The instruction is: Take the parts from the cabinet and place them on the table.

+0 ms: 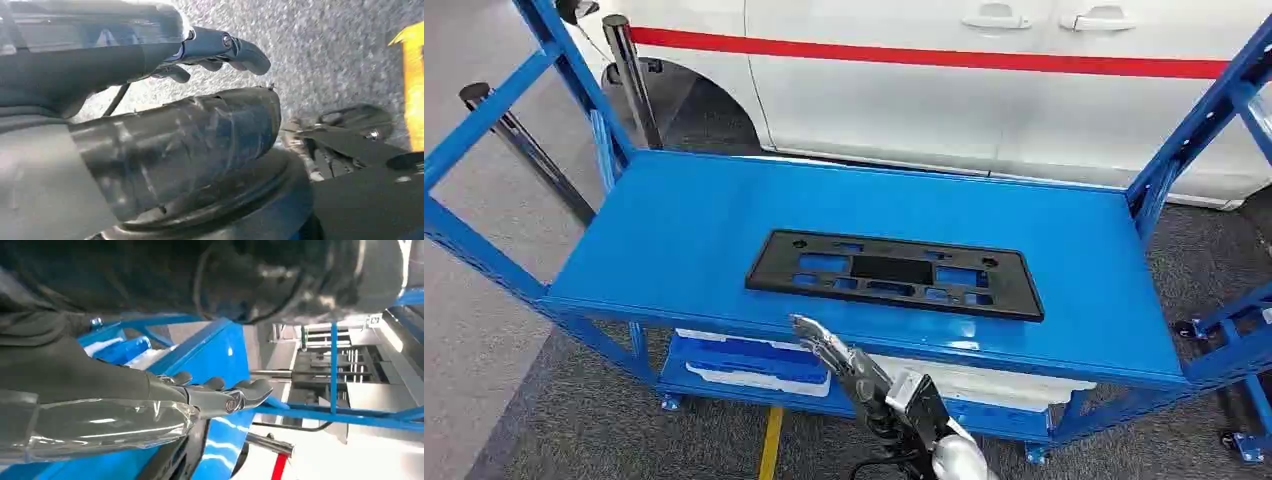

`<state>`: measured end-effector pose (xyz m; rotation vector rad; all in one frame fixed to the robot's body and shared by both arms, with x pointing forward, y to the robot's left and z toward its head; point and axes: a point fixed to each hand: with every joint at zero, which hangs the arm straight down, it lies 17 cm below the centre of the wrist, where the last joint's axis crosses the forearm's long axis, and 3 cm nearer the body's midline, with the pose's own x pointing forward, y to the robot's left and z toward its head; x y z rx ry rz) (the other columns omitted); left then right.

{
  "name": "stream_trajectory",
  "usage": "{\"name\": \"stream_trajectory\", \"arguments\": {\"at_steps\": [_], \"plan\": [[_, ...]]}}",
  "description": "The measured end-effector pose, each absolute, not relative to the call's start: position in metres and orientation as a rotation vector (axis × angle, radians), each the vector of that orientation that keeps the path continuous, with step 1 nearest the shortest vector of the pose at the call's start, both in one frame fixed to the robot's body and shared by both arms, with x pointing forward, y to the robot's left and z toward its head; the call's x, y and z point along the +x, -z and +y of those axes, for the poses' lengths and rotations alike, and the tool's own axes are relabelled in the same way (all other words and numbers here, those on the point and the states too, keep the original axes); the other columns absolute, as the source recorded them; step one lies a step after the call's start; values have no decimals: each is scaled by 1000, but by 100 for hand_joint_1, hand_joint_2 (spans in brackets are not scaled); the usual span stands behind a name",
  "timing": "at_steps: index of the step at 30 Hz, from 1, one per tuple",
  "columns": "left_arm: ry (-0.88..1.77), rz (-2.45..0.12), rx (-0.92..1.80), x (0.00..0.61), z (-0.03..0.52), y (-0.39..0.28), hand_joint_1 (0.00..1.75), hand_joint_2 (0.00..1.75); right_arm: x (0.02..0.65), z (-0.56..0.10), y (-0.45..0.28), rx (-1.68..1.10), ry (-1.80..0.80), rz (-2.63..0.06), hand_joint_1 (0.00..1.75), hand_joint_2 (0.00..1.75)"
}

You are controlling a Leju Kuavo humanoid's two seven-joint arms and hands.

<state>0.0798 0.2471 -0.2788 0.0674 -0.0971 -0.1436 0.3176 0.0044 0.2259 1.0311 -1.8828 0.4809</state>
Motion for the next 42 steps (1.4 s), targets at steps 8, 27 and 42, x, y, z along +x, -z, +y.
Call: {"name": "stream_trajectory", "arguments": {"at_steps": [8, 27, 42], "plan": [[145, -105, 80, 84, 251, 279, 0, 0, 316, 5, -227, 1047, -482, -1878, 0, 0], [149, -109, 84, 84, 252, 279, 0, 0, 322, 6, -223, 995, -500, -1875, 0, 0], [141, -109, 84, 81, 253, 279, 0, 0, 354, 10, -196, 597, -689, -1919, 0, 175]]}}
